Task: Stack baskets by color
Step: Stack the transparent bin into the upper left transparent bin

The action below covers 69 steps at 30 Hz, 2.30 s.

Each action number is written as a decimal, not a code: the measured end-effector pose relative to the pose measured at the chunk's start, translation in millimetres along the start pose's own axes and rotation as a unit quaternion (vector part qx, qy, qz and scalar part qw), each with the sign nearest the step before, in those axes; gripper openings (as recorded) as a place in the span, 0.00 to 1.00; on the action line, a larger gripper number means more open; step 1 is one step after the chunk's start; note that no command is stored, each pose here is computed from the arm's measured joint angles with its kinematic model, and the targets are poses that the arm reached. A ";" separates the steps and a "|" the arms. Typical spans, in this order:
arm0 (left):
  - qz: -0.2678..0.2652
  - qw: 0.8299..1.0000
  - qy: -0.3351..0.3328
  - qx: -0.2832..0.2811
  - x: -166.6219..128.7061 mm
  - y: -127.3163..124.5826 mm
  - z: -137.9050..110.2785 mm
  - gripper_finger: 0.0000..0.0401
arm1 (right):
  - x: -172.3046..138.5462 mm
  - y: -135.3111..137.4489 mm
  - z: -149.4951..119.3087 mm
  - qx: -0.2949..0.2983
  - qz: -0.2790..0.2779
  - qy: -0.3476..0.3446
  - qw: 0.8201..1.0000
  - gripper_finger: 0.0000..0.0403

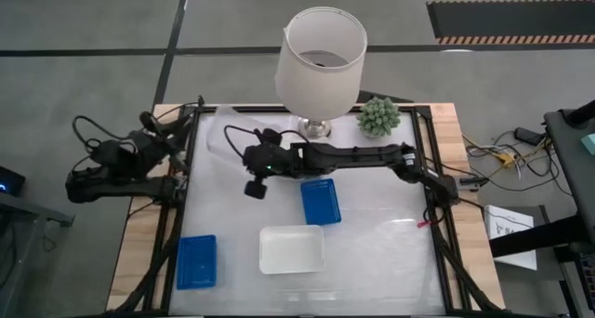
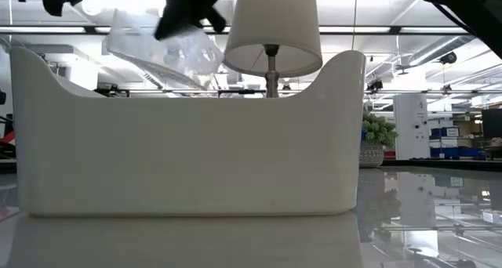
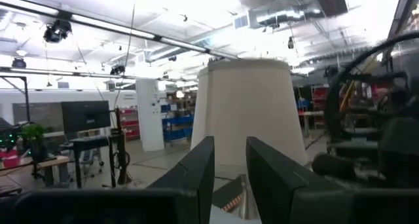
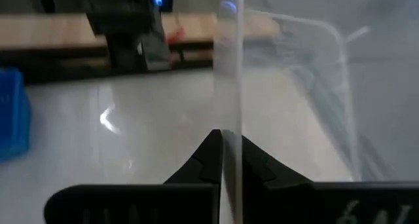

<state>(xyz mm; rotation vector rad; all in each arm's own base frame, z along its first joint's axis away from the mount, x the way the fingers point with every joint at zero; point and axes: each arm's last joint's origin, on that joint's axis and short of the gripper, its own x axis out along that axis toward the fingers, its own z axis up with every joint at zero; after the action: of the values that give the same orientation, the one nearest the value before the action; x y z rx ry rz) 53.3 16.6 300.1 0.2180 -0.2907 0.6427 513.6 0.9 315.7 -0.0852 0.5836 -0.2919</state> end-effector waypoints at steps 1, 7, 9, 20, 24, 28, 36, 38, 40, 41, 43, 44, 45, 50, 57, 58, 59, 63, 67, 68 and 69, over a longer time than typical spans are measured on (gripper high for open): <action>0.001 1.000 -0.004 -0.003 -0.8 0.8 0.8 0.18 | 3.5 1.1 -0.2 -0.001 -0.001 -0.016 1.000 0.02; -0.008 1.000 -0.010 -0.006 -2.9 1.5 0.6 0.18 | 27.9 6.1 -14.3 0.002 -0.013 -0.087 0.996 0.02; -0.009 1.000 -0.012 -0.015 -2.8 1.5 0.9 0.18 | 35.5 6.1 -20.7 0.006 -0.029 -0.111 0.993 0.02; -0.011 1.000 -0.012 -0.017 -2.8 1.3 0.8 0.18 | 60.2 0.8 -57.0 0.030 -0.070 -0.179 0.981 0.02; -0.011 1.000 -0.012 -0.017 -2.7 1.3 0.8 0.18 | 65.1 -3.4 -66.4 0.030 -0.074 -0.174 0.981 0.02; -0.011 1.000 -0.012 -0.017 -2.7 1.2 0.8 0.18 | 68.5 -8.0 -72.2 0.042 -0.076 -0.167 0.982 0.02; -0.011 1.000 -0.012 -0.017 -2.7 1.2 0.8 0.18 | 69.5 -10.2 -73.4 0.043 -0.078 -0.166 0.982 0.10; -0.011 1.000 -0.012 -0.017 -2.7 1.2 0.8 0.18 | 69.7 -10.3 -73.6 0.042 -0.077 -0.165 0.982 0.13; -0.011 1.000 -0.012 -0.017 -2.7 1.2 0.8 0.18 | 69.5 -10.3 -73.1 0.042 -0.077 -0.166 0.982 0.17; -0.011 1.000 -0.012 -0.017 -2.7 1.2 0.8 0.18 | 69.4 -10.4 -72.9 0.043 -0.077 -0.167 0.982 0.19; -0.011 1.000 -0.012 -0.017 -2.7 1.2 0.8 0.18 | 69.3 -10.4 -72.7 0.043 -0.077 -0.168 0.982 0.22; -0.011 1.000 -0.012 -0.017 -2.7 1.2 0.8 0.18 | 69.3 -10.4 -72.7 0.043 -0.077 -0.168 0.982 0.23; -0.011 1.000 -0.012 -0.017 -2.7 1.2 0.8 0.18 | 69.4 -10.4 -72.8 0.043 -0.077 -0.167 0.982 0.25; -0.011 1.000 -0.011 -0.017 -2.7 1.2 0.7 0.18 | 69.4 -10.2 -72.8 0.042 -0.073 -0.167 0.982 0.30; -0.009 1.000 -0.011 -0.017 -2.7 1.3 0.7 0.18 | 69.5 -9.4 -72.6 0.040 -0.060 -0.169 0.983 0.38; -0.009 1.000 -0.011 -0.017 -2.7 1.3 0.7 0.18 | 69.5 -9.4 -72.6 0.040 -0.060 -0.169 0.983 0.39; -0.009 1.000 -0.010 -0.016 -2.7 1.3 0.6 0.18 | 69.5 -9.4 -72.6 0.040 -0.060 -0.169 0.983 0.40; -0.009 1.000 -0.010 -0.016 -2.6 1.3 0.6 0.18 | 69.3 -9.4 -72.3 0.045 -0.059 -0.171 0.982 0.44; -0.010 1.000 -0.010 -0.016 -2.6 1.2 0.6 0.18 | 69.3 -9.5 -72.1 0.048 -0.059 -0.171 0.982 0.46; -0.010 1.000 -0.010 -0.016 -2.6 1.2 0.5 0.18 | 69.3 -9.5 -72.1 0.048 -0.059 -0.171 0.982 0.46; -0.010 1.000 -0.009 -0.016 -2.4 1.0 0.4 0.18 | 69.3 -9.5 -72.1 0.048 -0.059 -0.171 0.982 0.46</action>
<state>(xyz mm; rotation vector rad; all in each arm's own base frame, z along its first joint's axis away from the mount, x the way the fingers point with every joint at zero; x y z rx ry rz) 50.8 16.0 299.8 0.1968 -0.3159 0.6165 526.4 -28.4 220.5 -0.0752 0.2218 -0.4097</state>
